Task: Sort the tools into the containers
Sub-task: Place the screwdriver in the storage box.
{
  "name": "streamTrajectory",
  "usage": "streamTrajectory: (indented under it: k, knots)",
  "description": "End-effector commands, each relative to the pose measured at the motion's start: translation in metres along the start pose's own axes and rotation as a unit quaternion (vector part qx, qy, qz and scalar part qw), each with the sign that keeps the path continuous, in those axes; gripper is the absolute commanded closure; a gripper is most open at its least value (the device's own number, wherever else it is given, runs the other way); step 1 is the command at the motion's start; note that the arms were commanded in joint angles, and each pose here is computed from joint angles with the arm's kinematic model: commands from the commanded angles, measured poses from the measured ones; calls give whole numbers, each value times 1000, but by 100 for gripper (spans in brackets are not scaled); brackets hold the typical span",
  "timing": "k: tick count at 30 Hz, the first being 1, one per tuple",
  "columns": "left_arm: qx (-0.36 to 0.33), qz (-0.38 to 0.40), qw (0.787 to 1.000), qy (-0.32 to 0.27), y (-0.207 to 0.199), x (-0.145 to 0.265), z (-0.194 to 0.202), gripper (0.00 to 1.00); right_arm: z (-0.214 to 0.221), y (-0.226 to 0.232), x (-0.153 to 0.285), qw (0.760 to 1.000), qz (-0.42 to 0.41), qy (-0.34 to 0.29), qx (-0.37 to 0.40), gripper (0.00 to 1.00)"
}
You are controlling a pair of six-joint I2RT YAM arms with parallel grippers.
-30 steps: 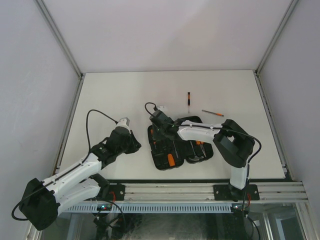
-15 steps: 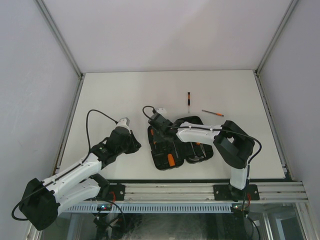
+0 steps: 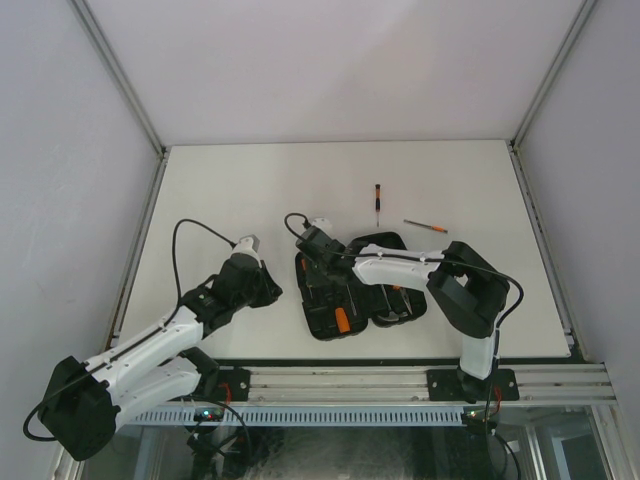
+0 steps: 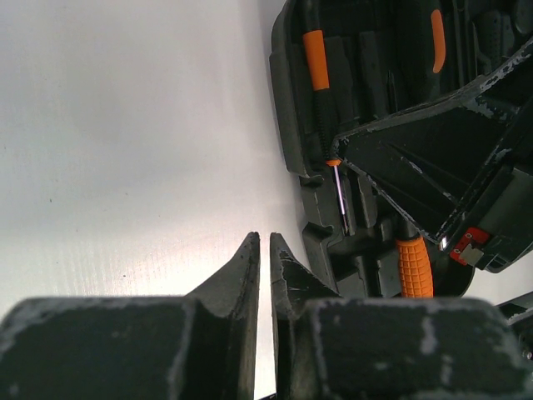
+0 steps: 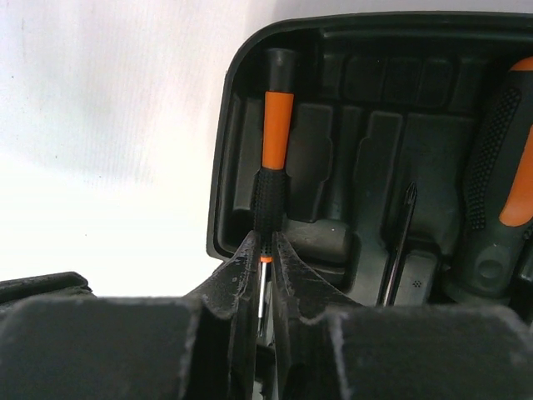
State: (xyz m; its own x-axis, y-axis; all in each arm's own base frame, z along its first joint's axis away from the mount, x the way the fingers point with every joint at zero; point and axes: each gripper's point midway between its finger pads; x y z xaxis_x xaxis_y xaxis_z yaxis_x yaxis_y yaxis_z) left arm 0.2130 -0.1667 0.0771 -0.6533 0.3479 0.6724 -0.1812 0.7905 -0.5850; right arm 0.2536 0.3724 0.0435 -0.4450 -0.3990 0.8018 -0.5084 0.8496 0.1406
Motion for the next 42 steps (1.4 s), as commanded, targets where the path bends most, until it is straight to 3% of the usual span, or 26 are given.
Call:
streamTrajectory:
  k: [1,6,16,26,36,42]
  knots:
    - [6,15,1000,-8,-7,1,-5,89,-15,10,6,1000,-15,-12,0,94]
    - [5,13,1000,-10,-6,0,-5,89,-7,6,3,1000,9,17,12,100]
    - [10,6,1000,-14,-1,-1,-5,90,33,-1,-12,989,44,133,42,100]
    - [25,-1,999,-36,8,3,-8,90,55,-5,-24,980,54,185,50,100]
    - [30,-1,999,-41,13,5,-7,90,119,-20,-44,955,63,286,54,100]
    - [29,2,999,-45,12,6,-9,90,92,-9,-32,973,35,223,49,100]
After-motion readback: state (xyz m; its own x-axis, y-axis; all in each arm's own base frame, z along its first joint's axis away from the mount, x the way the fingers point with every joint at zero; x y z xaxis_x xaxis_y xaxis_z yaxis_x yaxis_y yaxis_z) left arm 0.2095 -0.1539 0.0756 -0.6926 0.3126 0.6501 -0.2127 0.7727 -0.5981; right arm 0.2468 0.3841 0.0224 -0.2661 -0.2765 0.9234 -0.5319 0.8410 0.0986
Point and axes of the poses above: each gripper's point midway between its finger pads, its own x axis back along the fingers, its own y axis along the line the jaws close on, z = x × y, and after that the axes turned 15 degrees about x, right-handed
